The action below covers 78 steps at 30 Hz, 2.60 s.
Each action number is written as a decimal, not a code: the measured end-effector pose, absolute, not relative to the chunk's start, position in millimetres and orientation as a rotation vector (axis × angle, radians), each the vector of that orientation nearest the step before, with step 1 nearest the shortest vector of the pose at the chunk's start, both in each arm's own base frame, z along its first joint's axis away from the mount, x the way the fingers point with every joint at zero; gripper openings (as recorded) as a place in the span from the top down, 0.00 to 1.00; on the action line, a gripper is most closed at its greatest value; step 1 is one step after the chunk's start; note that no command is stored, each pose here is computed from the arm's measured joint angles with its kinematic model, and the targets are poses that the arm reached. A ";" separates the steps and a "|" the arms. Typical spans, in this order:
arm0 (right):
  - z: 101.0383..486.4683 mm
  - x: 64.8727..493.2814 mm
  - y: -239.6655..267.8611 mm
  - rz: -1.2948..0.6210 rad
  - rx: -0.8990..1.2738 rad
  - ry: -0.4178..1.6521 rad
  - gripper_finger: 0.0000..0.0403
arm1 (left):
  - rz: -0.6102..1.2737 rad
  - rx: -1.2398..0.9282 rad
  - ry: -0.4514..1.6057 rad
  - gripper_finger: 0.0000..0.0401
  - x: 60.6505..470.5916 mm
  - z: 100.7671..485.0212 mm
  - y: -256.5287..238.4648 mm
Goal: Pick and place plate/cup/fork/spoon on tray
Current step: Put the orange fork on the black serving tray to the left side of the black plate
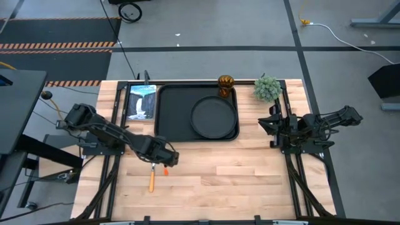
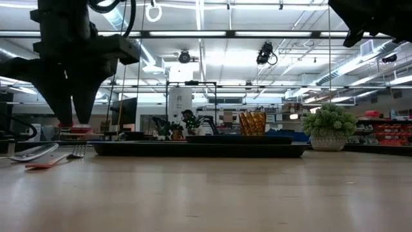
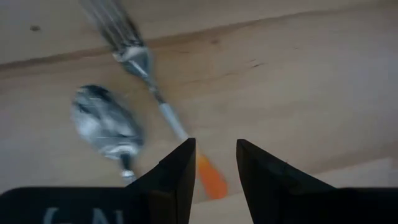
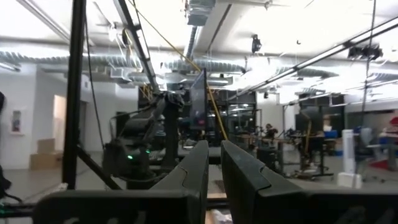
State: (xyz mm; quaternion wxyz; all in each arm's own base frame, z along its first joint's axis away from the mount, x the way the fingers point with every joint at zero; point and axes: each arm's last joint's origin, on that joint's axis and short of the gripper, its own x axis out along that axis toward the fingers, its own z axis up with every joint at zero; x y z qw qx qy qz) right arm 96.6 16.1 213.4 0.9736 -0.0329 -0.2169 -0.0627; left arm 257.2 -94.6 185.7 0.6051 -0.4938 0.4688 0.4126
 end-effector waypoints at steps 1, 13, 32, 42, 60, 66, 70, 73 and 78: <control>213.3 96.7 16.0 -0.135 -0.077 -0.435 0.88 | 0.968 -1.151 1.078 0.70 259.6 183.9 -95.5; 210.4 98.7 16.8 -0.124 -0.118 -0.402 0.88 | 1.124 -1.140 1.142 0.74 272.9 163.4 -101.5; 211.4 98.4 20.3 -0.004 -0.134 -0.431 0.88 | 1.238 -1.158 1.206 0.74 272.4 146.7 -102.9; 211.4 98.4 20.6 0.006 -0.133 -0.432 0.88 | 1.220 -1.168 1.202 0.74 273.8 146.9 -103.5; 211.6 98.3 20.6 0.009 -0.133 -0.434 0.88 | 1.188 -1.178 1.221 0.81 279.4 139.0 -105.8; 212.1 98.0 21.0 0.024 -0.135 -0.443 0.88 | 1.158 -1.157 1.234 0.87 280.0 138.6 -106.1; 212.1 98.0 21.0 0.024 -0.135 -0.443 0.88 | 1.123 -1.125 1.254 0.91 280.3 138.5 -106.2; 212.1 98.0 21.0 0.024 -0.135 -0.442 0.88 | 1.108 -1.109 1.263 0.93 280.3 138.5 -106.2; 212.1 98.0 21.0 0.024 -0.135 -0.442 0.88 | 1.086 -1.090 1.275 0.93 280.4 138.6 -106.2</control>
